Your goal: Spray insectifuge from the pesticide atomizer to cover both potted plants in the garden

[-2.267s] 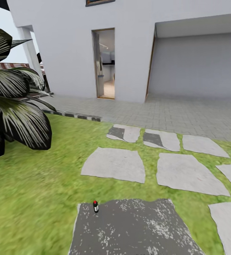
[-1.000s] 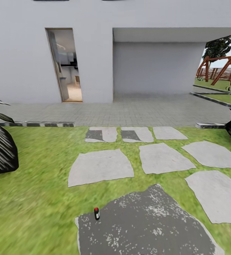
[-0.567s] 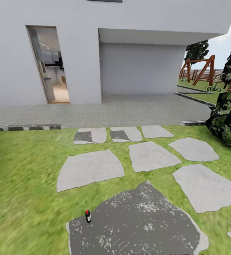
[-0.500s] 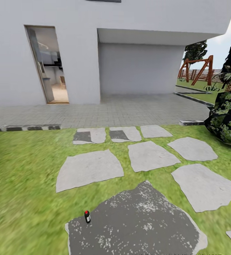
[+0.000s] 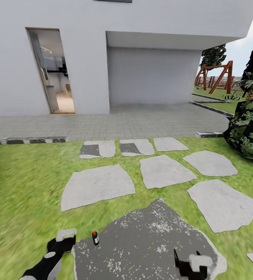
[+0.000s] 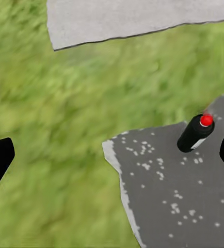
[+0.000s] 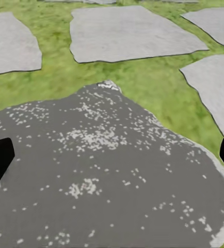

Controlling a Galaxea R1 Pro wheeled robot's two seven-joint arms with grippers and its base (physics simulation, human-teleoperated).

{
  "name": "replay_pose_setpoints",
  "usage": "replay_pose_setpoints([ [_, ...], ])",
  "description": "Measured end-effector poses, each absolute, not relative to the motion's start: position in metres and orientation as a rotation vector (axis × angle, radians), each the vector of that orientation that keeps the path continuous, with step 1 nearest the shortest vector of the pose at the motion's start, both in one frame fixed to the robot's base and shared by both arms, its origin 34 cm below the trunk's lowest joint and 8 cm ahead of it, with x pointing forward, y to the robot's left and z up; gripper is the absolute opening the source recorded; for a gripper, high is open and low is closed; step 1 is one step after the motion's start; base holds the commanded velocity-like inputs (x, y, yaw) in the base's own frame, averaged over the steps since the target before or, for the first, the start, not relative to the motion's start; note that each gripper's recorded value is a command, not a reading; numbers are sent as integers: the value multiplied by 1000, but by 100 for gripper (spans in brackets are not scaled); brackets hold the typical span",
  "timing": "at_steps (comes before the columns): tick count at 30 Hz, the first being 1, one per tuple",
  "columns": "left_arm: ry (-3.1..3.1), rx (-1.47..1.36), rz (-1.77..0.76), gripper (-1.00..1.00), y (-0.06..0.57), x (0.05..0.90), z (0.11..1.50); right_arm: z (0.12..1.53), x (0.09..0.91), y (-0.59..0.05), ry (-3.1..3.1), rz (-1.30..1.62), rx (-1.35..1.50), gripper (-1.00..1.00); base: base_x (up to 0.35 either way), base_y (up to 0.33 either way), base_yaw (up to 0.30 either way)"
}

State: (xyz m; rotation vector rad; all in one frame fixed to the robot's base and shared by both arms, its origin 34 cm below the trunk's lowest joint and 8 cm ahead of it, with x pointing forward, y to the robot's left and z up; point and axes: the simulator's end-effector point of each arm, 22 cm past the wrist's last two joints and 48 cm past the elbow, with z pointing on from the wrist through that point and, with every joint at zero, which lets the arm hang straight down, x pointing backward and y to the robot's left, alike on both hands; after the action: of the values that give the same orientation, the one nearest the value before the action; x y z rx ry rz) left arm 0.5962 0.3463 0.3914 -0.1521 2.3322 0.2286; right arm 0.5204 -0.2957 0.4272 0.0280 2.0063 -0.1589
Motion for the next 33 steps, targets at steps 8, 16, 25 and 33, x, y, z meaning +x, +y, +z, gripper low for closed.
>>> replay_pose_setpoints([
  [8,2321,-79,240,100,343,607,398,500,638,-299,1945,-168,42,100,0,0,0],
  [16,2312,-77,240,100,343,608,399,500,641,-297,1951,-165,36,100,-3,25,0],
  [25,2311,-80,240,100,343,608,399,473,625,-298,2016,-168,34,100,-76,259,-111],
  [33,2309,-79,237,100,343,608,400,472,624,-298,2018,-169,35,100,-12,289,-280],
])
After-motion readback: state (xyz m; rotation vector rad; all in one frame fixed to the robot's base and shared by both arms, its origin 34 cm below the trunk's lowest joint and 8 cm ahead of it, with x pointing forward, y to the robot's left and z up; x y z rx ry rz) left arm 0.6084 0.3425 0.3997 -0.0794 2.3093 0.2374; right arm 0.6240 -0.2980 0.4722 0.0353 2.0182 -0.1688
